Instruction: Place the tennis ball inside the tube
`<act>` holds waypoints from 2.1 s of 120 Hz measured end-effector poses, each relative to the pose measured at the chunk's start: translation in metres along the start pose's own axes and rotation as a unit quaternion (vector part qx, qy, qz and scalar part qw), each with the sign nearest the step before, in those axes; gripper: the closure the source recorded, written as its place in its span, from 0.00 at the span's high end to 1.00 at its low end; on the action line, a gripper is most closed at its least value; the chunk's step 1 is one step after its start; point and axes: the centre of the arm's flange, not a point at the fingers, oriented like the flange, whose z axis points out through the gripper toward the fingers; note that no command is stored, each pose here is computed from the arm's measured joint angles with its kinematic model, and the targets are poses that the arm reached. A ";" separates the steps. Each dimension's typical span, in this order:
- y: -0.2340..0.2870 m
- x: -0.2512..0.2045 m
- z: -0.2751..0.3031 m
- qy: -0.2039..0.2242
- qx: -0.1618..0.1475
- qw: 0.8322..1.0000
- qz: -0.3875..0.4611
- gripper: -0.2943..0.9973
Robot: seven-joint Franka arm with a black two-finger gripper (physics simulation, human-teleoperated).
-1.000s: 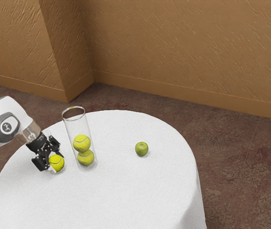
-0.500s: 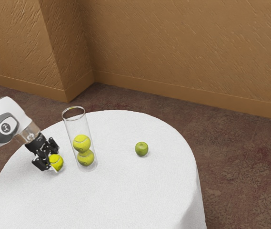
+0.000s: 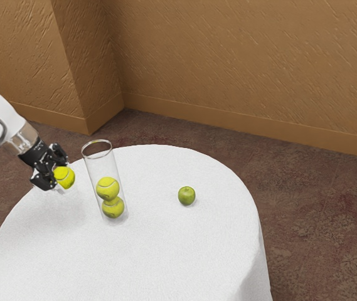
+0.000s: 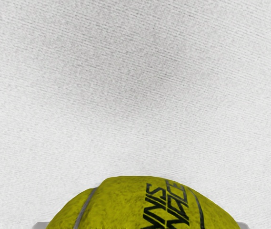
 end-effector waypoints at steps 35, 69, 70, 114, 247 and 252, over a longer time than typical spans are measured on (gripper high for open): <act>-0.006 -0.069 -0.097 0.034 -0.044 0.996 0.064 0.52; 0.013 -0.149 -0.111 0.061 -0.007 0.991 0.120 0.53; 0.013 -0.150 -0.110 0.062 -0.006 0.991 0.120 0.53; 0.023 -0.192 -0.097 0.081 0.017 0.987 0.137 0.53; 0.027 -0.301 -0.192 0.213 0.047 0.898 0.381 0.77; 0.028 -0.307 -0.188 0.207 0.063 0.885 0.413 0.77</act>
